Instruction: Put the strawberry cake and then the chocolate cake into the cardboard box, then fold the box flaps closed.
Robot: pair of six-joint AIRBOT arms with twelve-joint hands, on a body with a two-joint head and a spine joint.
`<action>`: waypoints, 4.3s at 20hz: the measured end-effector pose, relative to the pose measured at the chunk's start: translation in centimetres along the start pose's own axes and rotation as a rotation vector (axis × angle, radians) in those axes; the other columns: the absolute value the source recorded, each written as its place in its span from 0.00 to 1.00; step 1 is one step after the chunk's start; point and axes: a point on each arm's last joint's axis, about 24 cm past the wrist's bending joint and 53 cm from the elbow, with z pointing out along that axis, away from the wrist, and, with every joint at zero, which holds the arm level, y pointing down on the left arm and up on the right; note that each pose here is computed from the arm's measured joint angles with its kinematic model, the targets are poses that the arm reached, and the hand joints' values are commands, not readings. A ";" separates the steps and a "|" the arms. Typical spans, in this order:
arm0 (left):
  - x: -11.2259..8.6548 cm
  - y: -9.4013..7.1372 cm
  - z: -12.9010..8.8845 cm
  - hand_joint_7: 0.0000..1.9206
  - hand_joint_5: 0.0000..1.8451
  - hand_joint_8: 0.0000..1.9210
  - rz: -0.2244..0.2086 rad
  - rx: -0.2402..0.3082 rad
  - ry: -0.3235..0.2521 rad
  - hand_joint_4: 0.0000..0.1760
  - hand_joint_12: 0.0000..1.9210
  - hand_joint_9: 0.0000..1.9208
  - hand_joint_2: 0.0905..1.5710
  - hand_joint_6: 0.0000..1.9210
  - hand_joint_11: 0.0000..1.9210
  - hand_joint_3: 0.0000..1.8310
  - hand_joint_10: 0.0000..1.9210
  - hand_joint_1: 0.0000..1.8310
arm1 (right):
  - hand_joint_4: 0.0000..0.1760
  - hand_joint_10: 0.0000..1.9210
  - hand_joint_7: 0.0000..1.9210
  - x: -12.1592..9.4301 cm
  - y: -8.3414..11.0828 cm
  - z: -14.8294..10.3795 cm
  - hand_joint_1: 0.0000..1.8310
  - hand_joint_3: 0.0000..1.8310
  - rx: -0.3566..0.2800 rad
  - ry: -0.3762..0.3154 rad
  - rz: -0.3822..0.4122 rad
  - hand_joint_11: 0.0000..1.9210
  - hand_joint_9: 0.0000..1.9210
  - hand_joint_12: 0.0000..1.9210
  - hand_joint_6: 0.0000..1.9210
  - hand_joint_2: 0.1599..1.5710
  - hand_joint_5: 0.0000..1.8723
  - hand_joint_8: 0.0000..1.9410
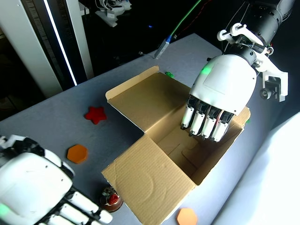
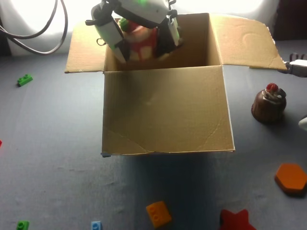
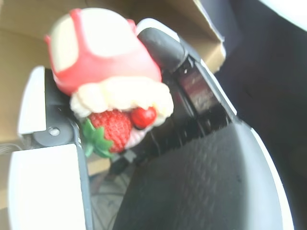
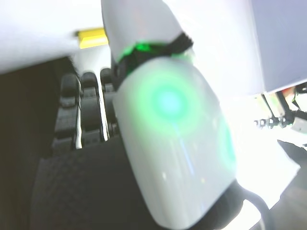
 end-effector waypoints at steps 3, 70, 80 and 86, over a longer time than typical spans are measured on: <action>0.0 0.0 0.0 0.21 0.20 0.00 0.001 -0.001 0.000 0.20 0.51 0.29 0.64 0.00 0.11 0.00 0.03 0.52 | 0.13 0.00 0.05 0.5 0.2 0.8 0.65 0.00 -0.003 0.003 0.004 0.00 0.04 0.18 0.00 0.62 0.02 0.00; 17.5 3.6 -16.6 0.09 0.08 0.00 -0.503 -0.273 -0.137 0.03 0.38 0.11 0.80 0.00 0.00 0.00 0.00 0.00 | 0.00 0.79 0.46 -11.1 15.3 -2.6 0.65 0.00 -0.381 -0.286 -0.112 0.09 0.31 1.00 0.60 0.73 0.43 0.67; 16.6 5.2 -16.4 0.08 0.08 0.00 -0.499 -0.281 -0.167 0.13 0.34 0.09 0.80 0.00 0.00 0.00 0.00 0.00 | 0.00 0.73 0.46 -6.0 21.5 -2.6 0.66 0.00 -0.561 -0.175 -0.099 0.09 0.31 1.00 0.52 0.71 0.50 0.66; 16.6 5.9 -16.7 0.10 0.11 0.00 -0.500 -0.301 -0.173 0.17 0.38 0.10 0.80 0.01 0.00 0.00 0.00 0.00 | 0.00 0.72 0.50 -2.5 23.7 -2.5 0.68 0.00 -0.644 -0.136 -0.157 0.13 0.35 1.00 0.40 0.68 0.55 0.62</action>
